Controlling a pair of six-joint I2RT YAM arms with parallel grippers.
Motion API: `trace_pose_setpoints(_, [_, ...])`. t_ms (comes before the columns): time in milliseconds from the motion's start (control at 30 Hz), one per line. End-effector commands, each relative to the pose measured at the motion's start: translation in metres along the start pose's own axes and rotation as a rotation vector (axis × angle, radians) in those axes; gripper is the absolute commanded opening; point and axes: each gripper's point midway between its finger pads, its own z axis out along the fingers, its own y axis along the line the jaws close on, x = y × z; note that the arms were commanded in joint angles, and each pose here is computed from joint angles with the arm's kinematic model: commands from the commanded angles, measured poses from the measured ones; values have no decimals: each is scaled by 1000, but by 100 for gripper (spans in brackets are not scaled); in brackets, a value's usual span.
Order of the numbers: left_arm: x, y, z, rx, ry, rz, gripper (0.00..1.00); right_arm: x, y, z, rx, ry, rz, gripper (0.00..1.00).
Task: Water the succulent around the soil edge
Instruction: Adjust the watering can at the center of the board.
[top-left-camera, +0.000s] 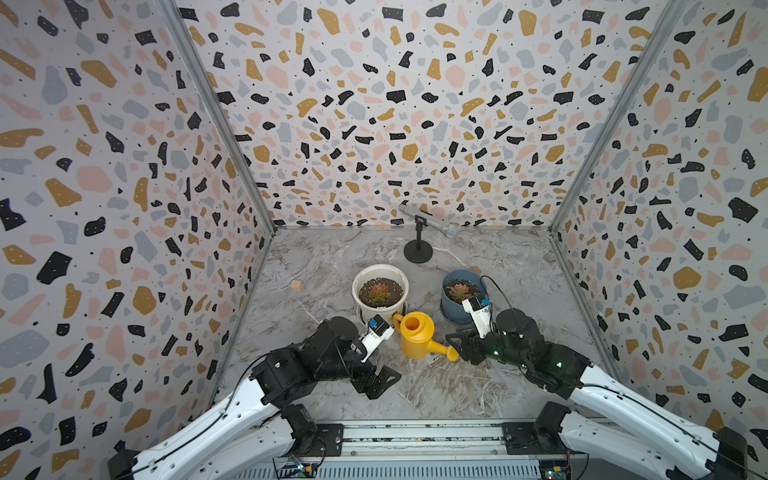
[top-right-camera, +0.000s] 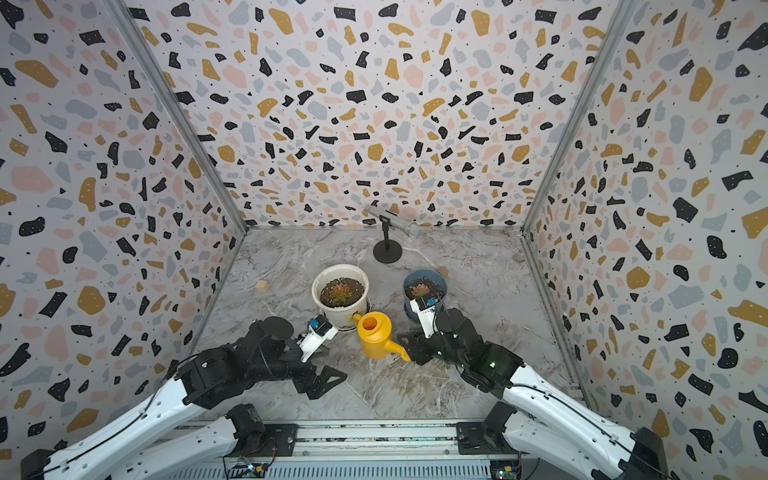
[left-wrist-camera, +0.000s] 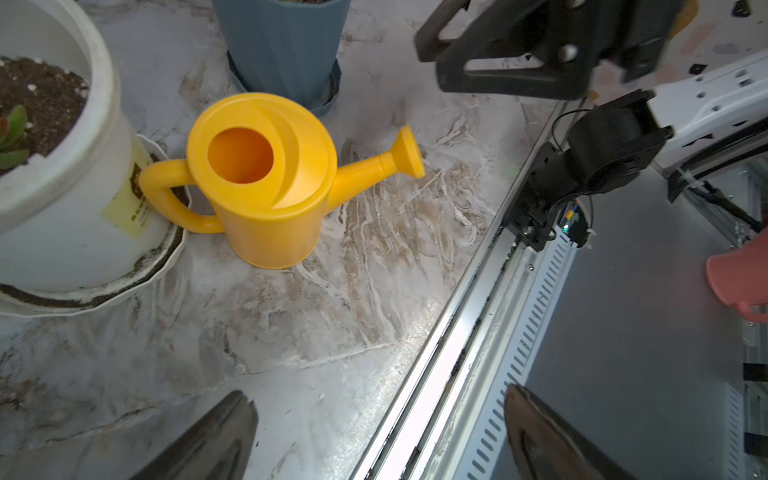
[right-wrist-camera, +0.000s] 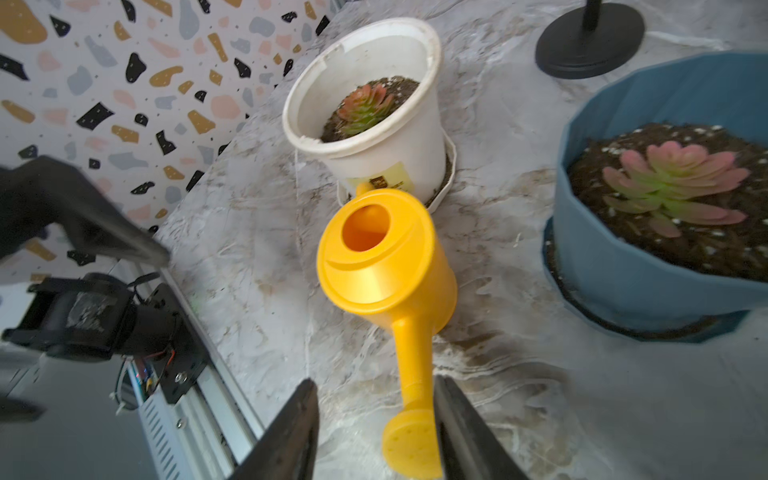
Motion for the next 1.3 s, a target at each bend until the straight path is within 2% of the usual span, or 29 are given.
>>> trace_pose_setpoints(0, [-8, 13, 5, -72, -46, 25, 97, 27, 0, -4, 71, 106, 66, 44])
trace_pose_setpoints(133, [-9, 26, -2, -154, -71, 27, 100, 54, 18, 4, 90, 155, 107, 40])
trace_pose_setpoints(267, [-13, 33, -13, -205, -121, 24, 100, 61, 20, 4, 185, 121, 161, 40])
trace_pose_setpoints(400, [-13, 38, -17, -239, -130, 23, 100, 77, 20, 25, 184, 98, 329, 48])
trace_pose_setpoints(600, [-11, 44, -17, -273, -115, 17, 100, 76, -8, 38, 345, -8, 418, 59])
trace_pose_setpoints(800, [-10, 43, -16, -262, -109, 19, 99, 53, -18, 38, 433, -123, 388, 64])
trace_pose_setpoints(933, [-10, 42, -16, -257, -112, 20, 99, 45, -27, 36, 490, -157, 347, 64])
trace_pose_setpoints(1267, [-12, 34, -17, -213, -127, 33, 99, 40, -69, 19, 613, -189, 295, 54])
